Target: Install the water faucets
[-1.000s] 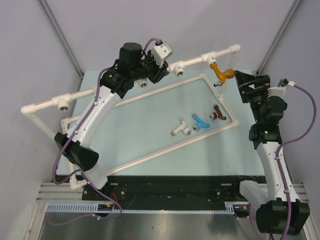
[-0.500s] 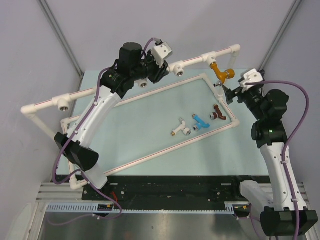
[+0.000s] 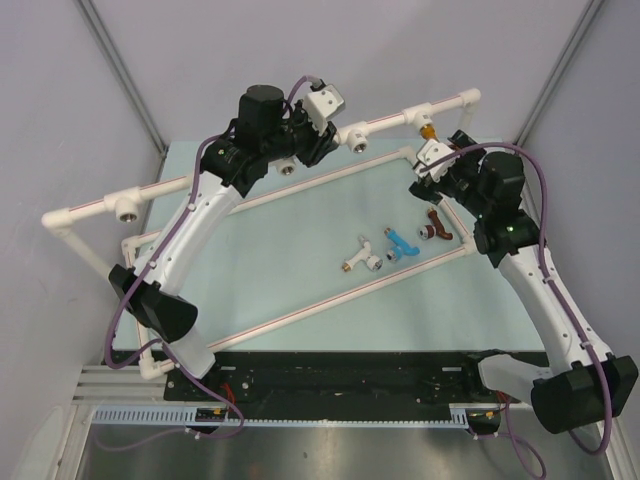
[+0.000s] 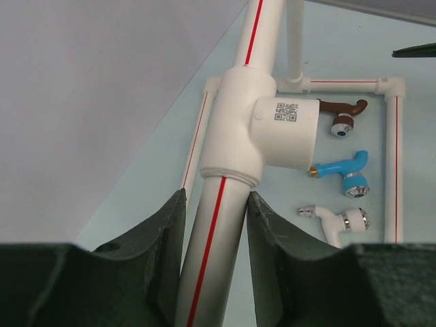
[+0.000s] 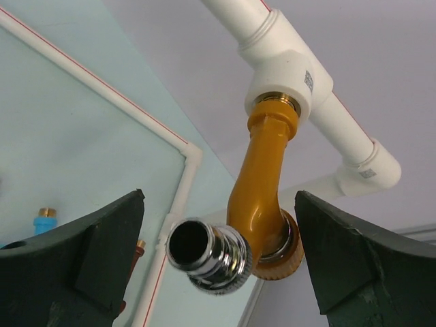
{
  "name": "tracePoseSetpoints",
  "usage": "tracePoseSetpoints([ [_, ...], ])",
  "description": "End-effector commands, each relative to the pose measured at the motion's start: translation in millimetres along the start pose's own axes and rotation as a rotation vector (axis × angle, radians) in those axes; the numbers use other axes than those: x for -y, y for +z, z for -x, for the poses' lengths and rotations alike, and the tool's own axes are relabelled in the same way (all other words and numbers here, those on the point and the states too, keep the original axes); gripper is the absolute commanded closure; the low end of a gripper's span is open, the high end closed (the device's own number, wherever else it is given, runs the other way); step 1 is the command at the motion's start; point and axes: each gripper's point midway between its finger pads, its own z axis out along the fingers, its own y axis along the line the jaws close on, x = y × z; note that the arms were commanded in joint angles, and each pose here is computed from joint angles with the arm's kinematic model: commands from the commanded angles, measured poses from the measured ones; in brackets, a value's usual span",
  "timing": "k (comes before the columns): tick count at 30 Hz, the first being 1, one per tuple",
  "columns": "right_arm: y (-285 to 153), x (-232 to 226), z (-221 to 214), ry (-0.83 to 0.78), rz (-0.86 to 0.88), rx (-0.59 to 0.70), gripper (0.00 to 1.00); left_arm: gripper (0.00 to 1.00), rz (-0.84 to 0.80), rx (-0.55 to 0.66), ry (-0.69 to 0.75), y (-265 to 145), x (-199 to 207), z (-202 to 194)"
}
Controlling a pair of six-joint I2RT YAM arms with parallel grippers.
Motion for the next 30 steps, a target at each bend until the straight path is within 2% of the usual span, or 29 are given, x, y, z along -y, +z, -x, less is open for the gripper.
tracePoseSetpoints([
  [1, 8.0, 28.0, 19.3, 0.065, -0.103, 0.058, 0.09, 1.00, -0.197, -0.246, -0.215, 0.7, 66.1, -64.6],
  [3, 13.0, 23.6, 20.4, 0.144, -0.089, 0.079, 0.14, 1.00, -0.195, -0.247, -0.213, 0.4, 65.7, -64.9],
  [6, 17.0, 15.0, 30.9, 0.309, -0.051, 0.137, 0.39, 1.00, -0.193, -0.252, -0.212, 0.2, 65.7, -66.3],
  [8, 18.5, 5.4, 38.8, 0.449, -0.006, 0.171, 0.50, 1.00, -0.193, -0.251, -0.210, 0.0, 65.6, -66.1],
  [9, 17.5, 4.0, 43.4, 0.508, 0.007, 0.189, 0.67, 1.00, -0.191, -0.250, -0.211, -1.1, 65.4, -65.4],
  [10, 17.0, 2.9, 51.4, 0.551, 0.031, 0.224, 0.77, 1.00, -0.191, -0.251, -0.210, -0.7, 65.4, -65.9],
  [11, 16.1, 0.5, 58.1, 0.682, 0.053, 0.245, 0.85, 1.00, -0.192, -0.253, -0.210, -0.2, 65.5, -66.5],
  [12, 14.5, 1.6, 64.4, 0.753, 0.066, 0.269, 1.00, 1.00, -0.192, -0.251, -0.208, -0.6, 65.4, -66.0],
  [14, 8.4, 11.3, 83.6, 0.896, 0.122, 0.368, 1.00, 1.00, -0.192, -0.253, -0.209, -0.2, 65.4, -66.5],
  [15, 4.2, 13.3, 95.1, 1.088, 0.172, 0.400, 1.00, 1.00, -0.193, -0.251, -0.210, 0.3, 65.5, -66.1],
  [17, -1.0, 33.3, 112.0, 1.260, 0.204, 0.505, 1.00, 1.00, -0.192, -0.254, -0.212, 0.2, 65.2, -67.2],
  [18, -4.2, 38.7, 120.6, 1.498, 0.259, 0.524, 1.00, 1.00, -0.195, -0.253, -0.210, 0.3, 66.0, -66.8],
  [19, -9.8, 52.9, 131.9, 1.573, 0.267, 0.604, 1.00, 1.00, -0.195, -0.253, -0.211, 0.3, 66.1, -66.8],
  [21, -6.0, 59.9, 126.5, 1.805, 0.309, 0.643, 1.00, 1.00, -0.195, -0.252, -0.211, -0.2, 66.0, -66.3],
  [22, -21.6, 79.0, 141.3, 1.949, 0.365, 0.783, 1.00, 1.00, -0.193, -0.251, -0.211, -0.2, 65.2, -66.2],
  [24, -15.9, 78.6, 129.0, 2.154, 0.409, 0.842, 1.00, 1.00, -0.194, -0.254, -0.211, -0.1, 65.9, -67.0],
  [25, -23.4, 90.0, 129.7, 2.253, 0.438, 0.932, 1.00, 1.00, -0.193, -0.252, -0.211, -0.6, 65.9, -66.4],
  [28, -20.7, 90.5, 124.6, 2.311, 0.404, 0.947, 1.00, 1.00, -0.189, -0.249, -0.207, -1.6, 65.0, -65.0],
  [30, -17.6, 88.1, 118.7, 2.291, 0.325, 0.896, 0.98, 1.00, -0.185, -0.251, -0.207, -1.6, 64.3, -65.3],
])
